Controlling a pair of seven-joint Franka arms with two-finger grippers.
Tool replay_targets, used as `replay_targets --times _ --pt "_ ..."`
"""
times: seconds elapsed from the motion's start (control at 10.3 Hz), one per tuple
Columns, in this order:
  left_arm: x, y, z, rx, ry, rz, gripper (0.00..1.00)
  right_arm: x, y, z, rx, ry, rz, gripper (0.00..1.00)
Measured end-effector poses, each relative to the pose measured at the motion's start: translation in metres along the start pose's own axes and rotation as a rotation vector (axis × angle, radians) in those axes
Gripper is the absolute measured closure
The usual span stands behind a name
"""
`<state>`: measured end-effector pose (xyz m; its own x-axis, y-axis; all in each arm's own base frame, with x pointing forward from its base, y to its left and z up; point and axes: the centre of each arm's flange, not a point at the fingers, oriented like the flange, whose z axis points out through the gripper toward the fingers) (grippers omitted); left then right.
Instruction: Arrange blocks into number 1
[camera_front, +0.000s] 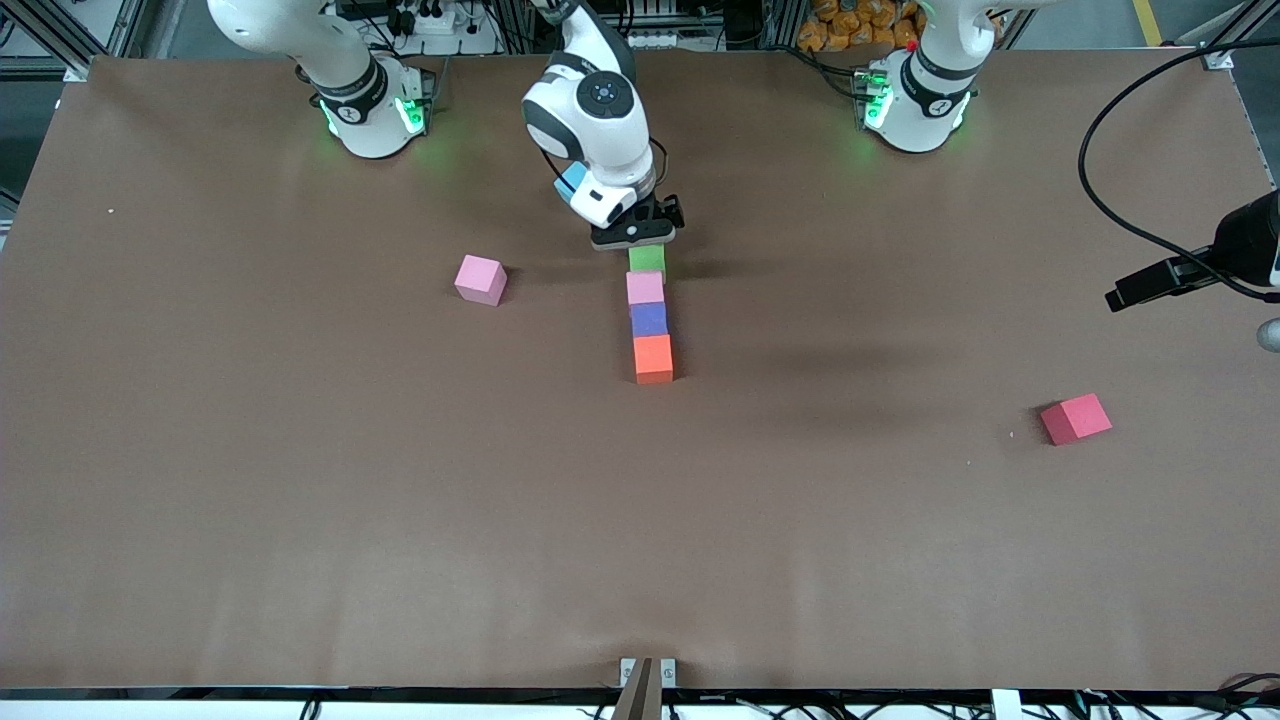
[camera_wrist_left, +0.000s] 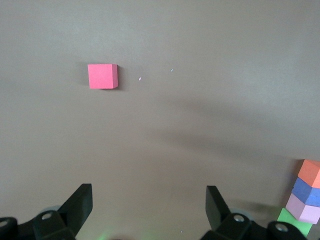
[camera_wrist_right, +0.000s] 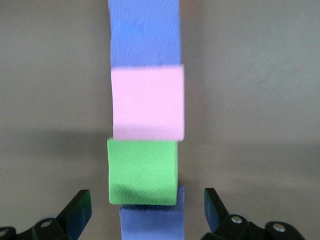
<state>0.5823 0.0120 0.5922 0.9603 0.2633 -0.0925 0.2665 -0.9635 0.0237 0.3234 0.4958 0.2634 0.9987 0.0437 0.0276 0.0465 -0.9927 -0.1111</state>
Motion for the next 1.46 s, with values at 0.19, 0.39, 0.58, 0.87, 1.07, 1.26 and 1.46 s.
replay_targets --times 0.19,0.39,0.58,0.87,1.07,1.26,1.46 --pt "-0.004 -0.005 -0.006 -0.003 0.007 -0.005 0.00 0.040 0.026 -0.061 -0.006 0.024 0.050 0.00" --pt "-0.010 -0.006 -0.013 -0.004 0.010 -0.004 0.00 0.093 0.072 -0.127 -0.103 0.111 -0.026 0.00" --pt "-0.020 -0.006 -0.025 -0.007 0.018 0.001 0.00 0.152 0.114 -0.202 -0.187 0.092 -0.106 0.00" --pt "-0.045 0.019 -0.042 -0.007 0.026 0.079 0.00 0.224 0.202 -0.286 -0.208 0.100 -0.187 0.00" --pt "-0.056 0.048 -0.041 0.025 0.031 0.140 0.00 0.247 0.274 -0.325 -0.190 0.037 -0.120 0.00" --pt "-0.060 0.059 -0.040 0.042 0.034 0.162 0.00 0.254 0.334 -0.371 -0.168 0.011 -0.017 0.00" --pt "-0.060 0.057 -0.040 0.042 0.035 0.160 0.00 0.250 0.382 -0.410 -0.161 0.033 0.066 0.00"
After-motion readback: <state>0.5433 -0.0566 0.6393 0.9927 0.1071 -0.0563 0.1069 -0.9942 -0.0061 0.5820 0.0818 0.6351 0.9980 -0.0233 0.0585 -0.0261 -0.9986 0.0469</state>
